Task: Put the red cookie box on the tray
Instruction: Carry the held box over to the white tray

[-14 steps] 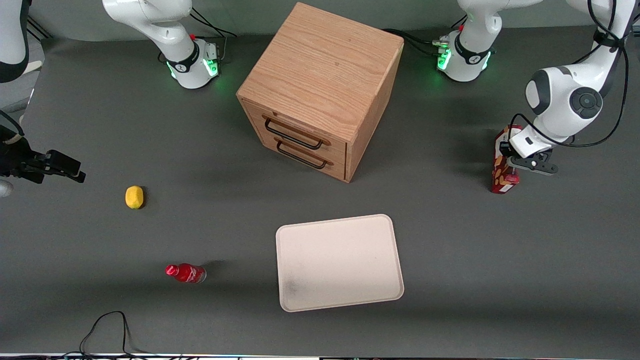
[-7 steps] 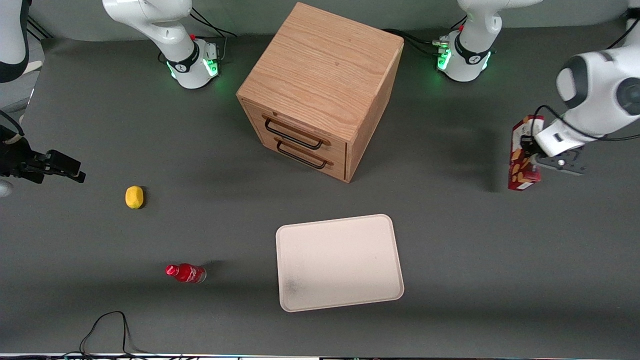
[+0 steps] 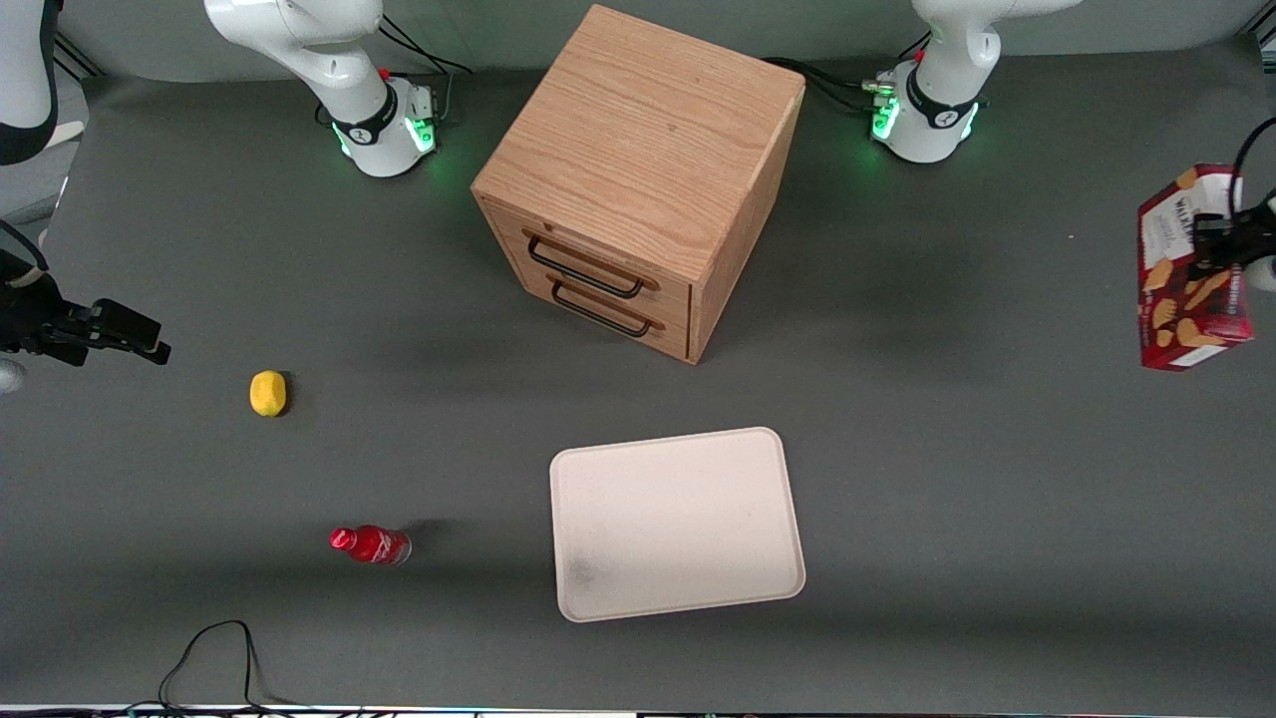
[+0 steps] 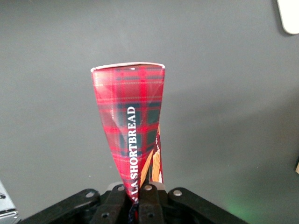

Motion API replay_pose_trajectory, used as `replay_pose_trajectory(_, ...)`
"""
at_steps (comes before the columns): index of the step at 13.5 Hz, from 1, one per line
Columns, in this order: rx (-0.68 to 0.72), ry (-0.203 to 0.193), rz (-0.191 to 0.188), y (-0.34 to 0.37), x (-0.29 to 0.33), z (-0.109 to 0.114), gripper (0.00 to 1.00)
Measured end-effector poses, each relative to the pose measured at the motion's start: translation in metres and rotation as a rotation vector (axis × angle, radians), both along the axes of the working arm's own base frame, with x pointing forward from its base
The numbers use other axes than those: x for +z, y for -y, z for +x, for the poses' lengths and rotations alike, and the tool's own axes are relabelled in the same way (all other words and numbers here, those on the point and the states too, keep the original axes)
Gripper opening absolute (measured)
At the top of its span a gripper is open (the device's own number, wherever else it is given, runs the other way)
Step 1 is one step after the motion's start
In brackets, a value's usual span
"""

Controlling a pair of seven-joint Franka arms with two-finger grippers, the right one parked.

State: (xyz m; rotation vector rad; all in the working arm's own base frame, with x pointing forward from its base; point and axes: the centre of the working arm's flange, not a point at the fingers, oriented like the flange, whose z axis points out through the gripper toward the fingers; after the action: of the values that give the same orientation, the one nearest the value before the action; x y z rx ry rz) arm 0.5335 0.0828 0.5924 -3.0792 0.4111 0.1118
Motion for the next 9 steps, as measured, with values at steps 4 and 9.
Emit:
replay_pose_trajectory(4, 0.024, -0.007, -0.018, 0.003, 0.048, 0.039, 0.04)
replay_pose_trajectory(9, 0.121, 0.009, -0.037, 0.080, 0.031, 0.094, 0.04)
